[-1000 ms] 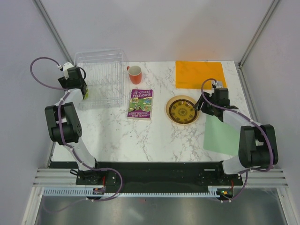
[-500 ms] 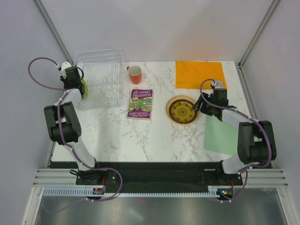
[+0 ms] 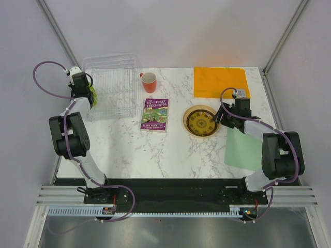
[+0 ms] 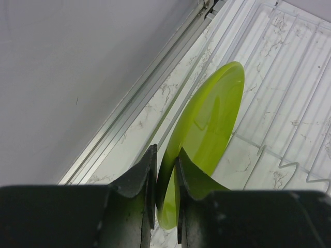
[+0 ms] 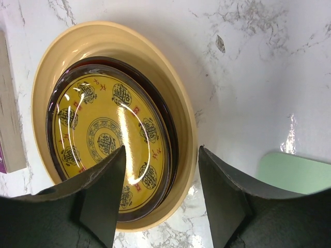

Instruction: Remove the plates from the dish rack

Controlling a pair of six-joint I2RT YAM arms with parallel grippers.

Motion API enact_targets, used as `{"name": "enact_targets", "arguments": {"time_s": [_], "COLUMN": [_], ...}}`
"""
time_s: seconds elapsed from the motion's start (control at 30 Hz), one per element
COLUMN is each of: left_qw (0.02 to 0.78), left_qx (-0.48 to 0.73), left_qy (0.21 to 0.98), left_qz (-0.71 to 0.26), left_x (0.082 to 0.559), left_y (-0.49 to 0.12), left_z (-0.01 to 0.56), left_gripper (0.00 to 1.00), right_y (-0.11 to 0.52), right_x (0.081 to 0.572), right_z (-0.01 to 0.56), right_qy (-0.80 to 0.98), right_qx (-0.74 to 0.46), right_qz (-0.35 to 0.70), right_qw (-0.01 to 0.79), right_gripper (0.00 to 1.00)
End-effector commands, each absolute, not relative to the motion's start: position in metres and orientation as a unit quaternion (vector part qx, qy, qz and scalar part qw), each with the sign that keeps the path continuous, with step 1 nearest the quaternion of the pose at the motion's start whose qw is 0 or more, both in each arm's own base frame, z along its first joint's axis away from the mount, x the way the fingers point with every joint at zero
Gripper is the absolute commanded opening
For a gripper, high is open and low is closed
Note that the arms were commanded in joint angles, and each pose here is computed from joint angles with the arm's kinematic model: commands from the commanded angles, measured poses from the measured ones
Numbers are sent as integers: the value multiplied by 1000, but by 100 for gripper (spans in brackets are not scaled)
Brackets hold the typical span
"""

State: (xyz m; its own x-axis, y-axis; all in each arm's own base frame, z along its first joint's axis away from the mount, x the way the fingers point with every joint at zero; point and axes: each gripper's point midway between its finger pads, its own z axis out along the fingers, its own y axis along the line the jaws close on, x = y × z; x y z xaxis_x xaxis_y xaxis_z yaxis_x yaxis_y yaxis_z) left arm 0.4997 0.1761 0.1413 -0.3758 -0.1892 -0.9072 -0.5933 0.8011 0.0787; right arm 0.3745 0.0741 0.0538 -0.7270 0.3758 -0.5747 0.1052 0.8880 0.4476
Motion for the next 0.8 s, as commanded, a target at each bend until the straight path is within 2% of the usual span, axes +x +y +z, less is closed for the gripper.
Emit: {"name": "enact_targets", "arguments": {"time_s": [0.0,0.27,0.57,0.77], "left_qw": [539,561,586,608], "left_qx": [-246,-231,-188,-180], "left_qy": [780,750,702,665], "left_qz": [202,262,357,395], "left_x": [507,500,489,463], "left_y": [176,182,165,154], "left_z": [176,222,274,323], "left_gripper": [9,2,2,2], "right_y": [76,75,75,73], "right_x": [382,381,378,377], "right_z": [61,58,57,68], "right_qy": [902,903,905,903], "right_qx": [125,128,126,123], "right_qz": [204,202,202,197], "right_qw": [361,357,353,361], "right_gripper": [65,65,65,65]}}
